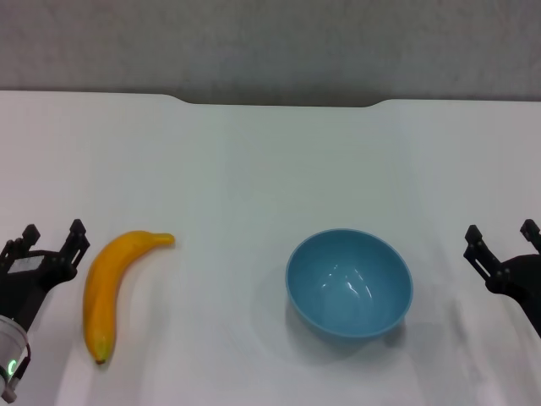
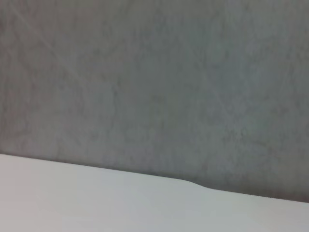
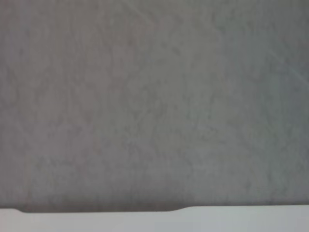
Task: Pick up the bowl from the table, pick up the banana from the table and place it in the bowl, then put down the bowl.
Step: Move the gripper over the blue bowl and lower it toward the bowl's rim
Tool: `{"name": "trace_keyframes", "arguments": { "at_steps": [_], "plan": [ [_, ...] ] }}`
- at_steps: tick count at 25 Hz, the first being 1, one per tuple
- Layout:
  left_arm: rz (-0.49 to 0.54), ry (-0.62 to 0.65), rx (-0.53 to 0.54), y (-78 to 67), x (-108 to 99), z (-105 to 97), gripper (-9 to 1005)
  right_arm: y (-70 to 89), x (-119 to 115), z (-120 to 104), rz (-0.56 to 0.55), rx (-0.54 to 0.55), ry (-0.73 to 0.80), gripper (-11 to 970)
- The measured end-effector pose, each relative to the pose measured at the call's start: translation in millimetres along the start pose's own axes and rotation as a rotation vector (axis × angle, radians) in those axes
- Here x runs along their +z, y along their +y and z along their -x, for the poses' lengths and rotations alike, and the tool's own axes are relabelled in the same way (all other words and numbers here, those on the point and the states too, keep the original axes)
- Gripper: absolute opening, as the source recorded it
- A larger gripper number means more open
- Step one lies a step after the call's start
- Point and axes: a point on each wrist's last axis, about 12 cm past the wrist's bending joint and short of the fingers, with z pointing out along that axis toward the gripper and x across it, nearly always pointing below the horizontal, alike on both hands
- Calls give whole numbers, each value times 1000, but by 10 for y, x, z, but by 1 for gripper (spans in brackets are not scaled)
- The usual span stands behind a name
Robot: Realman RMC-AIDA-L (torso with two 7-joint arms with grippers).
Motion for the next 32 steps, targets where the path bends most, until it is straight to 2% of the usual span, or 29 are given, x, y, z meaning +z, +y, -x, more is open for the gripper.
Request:
{"name": "trace_keyframes", "arguments": {
  "at_steps": [2,5,9,12,21,26,29,32],
  "plan": [
    [5,-37,40,-18,-2,34,732,5,7,10,1,10,-7,878],
    [17,-53,43,-17,-19,42,727,12,18,8,5,35,-1,878],
    [15,12,-10,-11,-20,6,727,9,47,-20,30,62,37,878],
    [-20,55,10,-60,17,-5,727,1,48,-28,35,51,43,878],
    [-19,51,2,-52,-14,0,726,21,57,-30,53,37,50,878],
    [-31,61,-53,-50,-23,227,691,35,118,44,82,65,88,878],
    [-36,100,-94,-74,24,469,670,-43,175,184,86,90,133,878],
    [-28,166,-102,-85,59,628,649,-88,250,360,93,76,209,878]
  ]
}}
